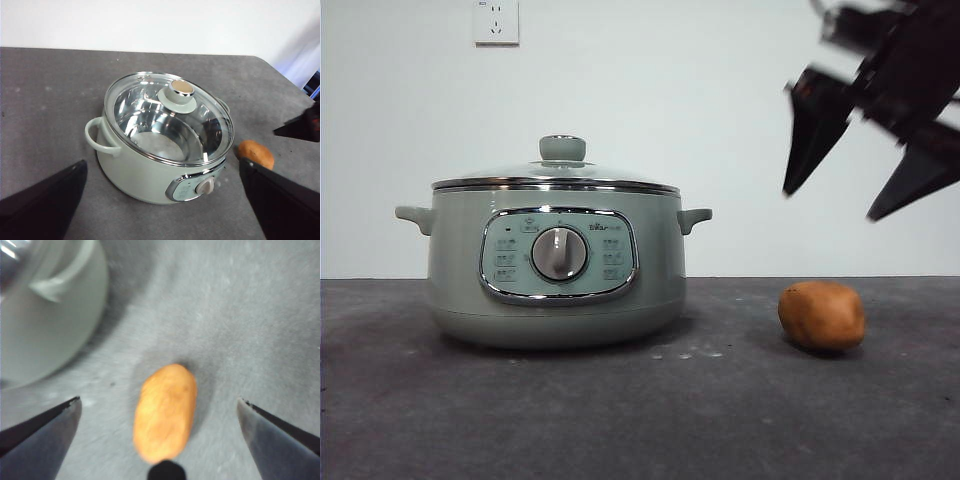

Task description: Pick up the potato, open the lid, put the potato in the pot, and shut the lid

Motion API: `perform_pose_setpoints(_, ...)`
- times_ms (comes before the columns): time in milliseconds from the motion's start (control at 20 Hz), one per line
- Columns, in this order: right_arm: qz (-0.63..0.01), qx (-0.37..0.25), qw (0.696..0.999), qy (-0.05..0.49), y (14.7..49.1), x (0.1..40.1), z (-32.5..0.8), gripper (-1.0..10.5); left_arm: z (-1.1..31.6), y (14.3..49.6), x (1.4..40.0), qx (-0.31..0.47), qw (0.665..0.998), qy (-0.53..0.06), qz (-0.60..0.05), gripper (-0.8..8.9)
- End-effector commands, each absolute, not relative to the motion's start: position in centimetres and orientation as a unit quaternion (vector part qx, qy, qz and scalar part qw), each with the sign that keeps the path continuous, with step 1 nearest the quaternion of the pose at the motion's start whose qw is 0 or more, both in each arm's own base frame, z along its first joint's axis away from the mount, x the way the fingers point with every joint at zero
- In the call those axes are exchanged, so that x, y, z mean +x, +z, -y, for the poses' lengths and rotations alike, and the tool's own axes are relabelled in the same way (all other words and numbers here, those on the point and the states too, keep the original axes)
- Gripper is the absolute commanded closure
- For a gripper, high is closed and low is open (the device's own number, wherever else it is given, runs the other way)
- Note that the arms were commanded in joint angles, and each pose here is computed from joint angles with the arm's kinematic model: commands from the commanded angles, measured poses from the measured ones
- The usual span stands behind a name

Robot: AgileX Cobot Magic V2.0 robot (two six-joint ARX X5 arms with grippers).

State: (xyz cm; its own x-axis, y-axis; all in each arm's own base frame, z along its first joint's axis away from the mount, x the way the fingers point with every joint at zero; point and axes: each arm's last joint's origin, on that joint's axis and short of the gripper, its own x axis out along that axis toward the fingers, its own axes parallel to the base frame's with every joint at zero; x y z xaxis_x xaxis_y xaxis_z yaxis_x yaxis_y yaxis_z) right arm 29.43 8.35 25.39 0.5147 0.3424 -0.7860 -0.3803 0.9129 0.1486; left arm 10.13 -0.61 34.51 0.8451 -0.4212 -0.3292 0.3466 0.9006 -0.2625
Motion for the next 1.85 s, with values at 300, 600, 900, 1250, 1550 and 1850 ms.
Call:
perform_pose_setpoints(300, -0.525, -0.064, 0.827, 0.188, 20.5, 32.4, -10.5, 2.3, 0.6, 34.4, 10.6, -0.095, 0.954, -0.203, -0.200, 2.07)
perform_pose_setpoints(600, -0.562, -0.067, 0.804, 0.183, 18.4, 32.8, -10.6, 3.5, 0.6, 34.3, 10.9, -0.097, 0.953, -0.202, -0.206, 2.07)
perform_pose_setpoints(900, -0.568, -0.061, 0.798, 0.192, 18.2, 32.7, -10.6, 9.6, 0.6, 34.2, 11.2, -0.098, 0.951, -0.202, -0.211, 2.08)
perform_pose_setpoints(1250, -0.560, -0.053, 0.801, 0.203, 18.9, 32.5, -10.6, 9.6, 0.6, 33.8, 12.1, -0.109, 0.941, -0.222, -0.230, 2.08)
perform_pose_setpoints(1550, -0.492, -0.050, 0.843, 0.212, 25.0, 29.9, -9.8, 9.6, 1.1, 34.5, 13.8, -0.088, 0.937, -0.246, -0.231, 2.08)
perform_pose_setpoints(1850, -0.405, -0.045, 0.882, 0.237, 32.1, 24.2, -8.1, 9.6, 3.1, 38.6, 18.5, -0.038, 0.930, -0.282, -0.233, 2.08)
